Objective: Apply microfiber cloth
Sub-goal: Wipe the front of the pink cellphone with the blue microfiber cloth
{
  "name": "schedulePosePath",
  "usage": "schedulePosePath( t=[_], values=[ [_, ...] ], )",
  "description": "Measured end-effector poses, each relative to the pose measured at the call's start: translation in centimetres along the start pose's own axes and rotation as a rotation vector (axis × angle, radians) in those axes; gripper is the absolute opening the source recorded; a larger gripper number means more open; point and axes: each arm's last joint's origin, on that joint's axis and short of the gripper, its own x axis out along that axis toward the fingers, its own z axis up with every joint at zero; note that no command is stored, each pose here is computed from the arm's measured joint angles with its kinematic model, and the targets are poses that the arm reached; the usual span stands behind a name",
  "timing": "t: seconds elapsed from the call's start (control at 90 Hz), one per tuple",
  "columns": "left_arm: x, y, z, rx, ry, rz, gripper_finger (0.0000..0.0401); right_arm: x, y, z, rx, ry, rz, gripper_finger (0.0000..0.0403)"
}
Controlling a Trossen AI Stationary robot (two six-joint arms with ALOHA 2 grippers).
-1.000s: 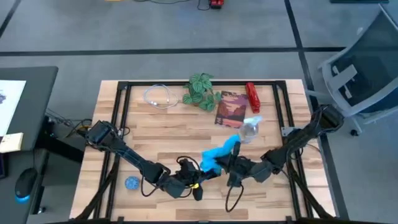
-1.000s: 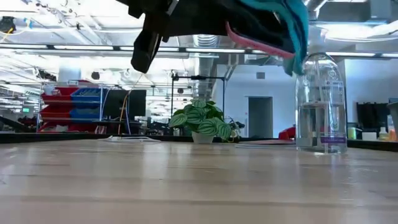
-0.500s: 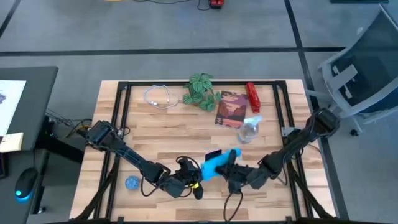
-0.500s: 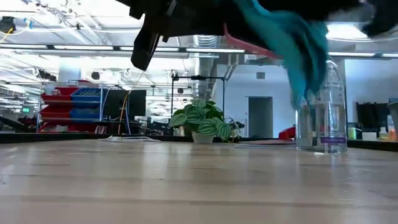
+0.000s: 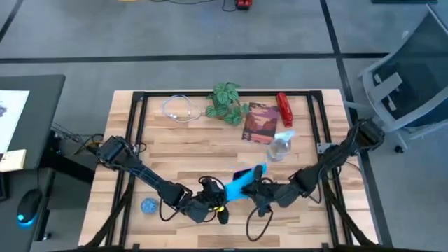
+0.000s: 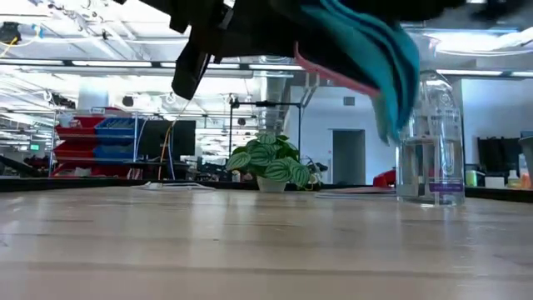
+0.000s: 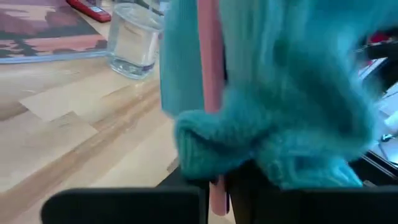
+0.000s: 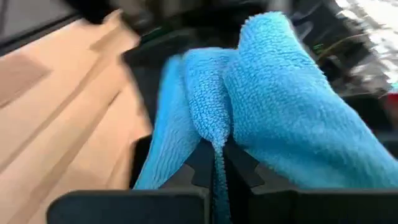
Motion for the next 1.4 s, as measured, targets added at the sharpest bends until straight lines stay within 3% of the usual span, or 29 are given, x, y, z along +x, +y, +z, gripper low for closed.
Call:
schedulePosePath(
  t=[0.122,0.344,0.478,0.778,1.067,1.233,1.4],
  values=[
    [0.0,-0.1,0.0,-0.002,-0.001,-0.005,0.0008,-0.3,0.2,0.2,-0.024,-0.006,-0.015,0.0000],
    [0.0,-0.1,0.2,-0.012,-0.014,0.000,0.0009,-1.8,-3.0,2.2,-0.007,-0.038,-0.272,0.0000],
    [0.0,-0.1,0.2,-0.011,-0.012,0.000,0.0009,-2.1,-3.7,2.3,0.043,-0.042,-0.284,0.0000],
    [0.0,0.0,0.1,-0.001,-0.015,0.013,0.0010,-3.5,-0.3,0.3,0.081,0.120,-0.112,0.0000],
    [0.1,-0.1,0.5,-0.006,-0.045,0.008,0.0010,-5.1,1.7,0.6,0.068,0.104,-0.036,0.0000],
    [-0.1,0.3,0.0,0.001,-0.036,0.064,0.0010,-6.4,2.5,1.2,0.036,0.067,0.005,0.0000],
    [-1.2,0.1,-0.7,0.030,-0.102,0.137,0.0005,-7.1,3.7,0.4,0.082,0.121,0.236,0.0000]
  ],
)
